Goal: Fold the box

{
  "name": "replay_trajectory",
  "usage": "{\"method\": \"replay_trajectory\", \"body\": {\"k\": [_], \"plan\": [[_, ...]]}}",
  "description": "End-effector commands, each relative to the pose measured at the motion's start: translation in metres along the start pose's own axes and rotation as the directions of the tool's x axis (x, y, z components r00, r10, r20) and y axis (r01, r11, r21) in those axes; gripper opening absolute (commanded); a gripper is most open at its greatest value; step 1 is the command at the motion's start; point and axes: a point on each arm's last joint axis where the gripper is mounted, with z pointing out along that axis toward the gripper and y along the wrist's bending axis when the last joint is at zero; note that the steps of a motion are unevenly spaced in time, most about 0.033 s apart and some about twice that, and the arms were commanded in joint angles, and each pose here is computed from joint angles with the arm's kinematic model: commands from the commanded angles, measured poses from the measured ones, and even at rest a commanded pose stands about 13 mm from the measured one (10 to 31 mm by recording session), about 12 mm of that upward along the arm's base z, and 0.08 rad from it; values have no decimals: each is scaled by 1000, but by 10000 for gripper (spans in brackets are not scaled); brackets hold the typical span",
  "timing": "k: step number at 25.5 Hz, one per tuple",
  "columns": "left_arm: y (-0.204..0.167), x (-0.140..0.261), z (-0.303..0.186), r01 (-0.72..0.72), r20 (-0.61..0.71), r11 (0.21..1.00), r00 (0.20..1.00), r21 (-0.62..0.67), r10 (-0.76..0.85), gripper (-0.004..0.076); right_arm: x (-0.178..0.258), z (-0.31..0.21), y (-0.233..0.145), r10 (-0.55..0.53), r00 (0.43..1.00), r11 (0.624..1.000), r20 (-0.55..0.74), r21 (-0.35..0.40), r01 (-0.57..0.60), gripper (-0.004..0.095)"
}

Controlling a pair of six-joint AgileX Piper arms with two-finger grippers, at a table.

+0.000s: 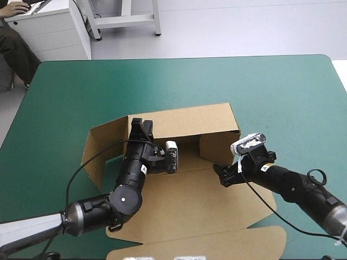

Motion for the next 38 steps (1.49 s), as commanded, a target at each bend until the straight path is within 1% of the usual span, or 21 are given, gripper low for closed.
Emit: {"method": "replay_trajectory", "body": {"k": [1, 4, 6, 13, 22, 25, 28, 30, 31, 32, 33, 34, 36, 38], "plan": [[25, -2, -7, -6, 27, 991, 1000, -137, 10, -10, -20, -8, -6, -8, 991, 998, 132, 68, -2, 931], [25, -2, -7, -6, 27, 991, 1000, -137, 10, -10, -31, -11, -14, -22, 968, 987, 251, 159, -19, 931], [25, -2, -7, -6, 29, 991, 1000, -136, 10, -10, -33, -12, -15, -25, 963, 985, 268, 172, -22, 931], [25, -3, -6, -6, 33, 991, 999, -133, 10, -10, -33, -12, -15, -87, 962, 981, 258, 188, 38, 930], [25, -3, -6, -6, 39, 992, 999, -129, 11, -10, -30, 2, -17, -79, 974, 982, 211, 186, 39, 927], [25, -3, -6, -6, 39, 992, 999, -129, 11, -10, -35, 4, -18, -85, 973, 982, 215, 186, 44, 924], [25, -3, -6, -6, 39, 992, 999, -129, 11, -10, -43, 2, -17, -96, 968, 981, 232, 185, 52, 893], [25, -3, -6, -6, 39, 992, 999, -129, 11, -10, -48, 0, -16, -96, 966, 983, 239, 176, 55, 819], [25, -3, -6, -6, 39, 992, 999, -129, 11, -10, -49, 0, -16, -96, 966, 983, 239, 173, 55, 700], [25, -3, -6, -6, 39, 992, 999, -129, 11, -10, -49, 0, -16, -96, 966, 983, 239, 173, 55, 609], [25, -3, -6, -6, 39, 992, 999, -129, 11, -10, -49, 1, -16, -95, 967, 984, 236, 170, 55, 368], [25, -3, -6, -6, 39, 992, 999, -129, 11, -10, -49, 1, -16, -95, 967, 984, 236, 170, 55, 265], [25, -3, -6, -6, 39, 992, 999, -129, 11, -10, -49, 1, -16, -95, 967, 984, 236, 170, 55, 15], [25, -3, -6, -6, 39, 992, 999, -129, 11, -10, -48, 1, -15, -90, 970, 986, 227, 160, 54, -13]]}}
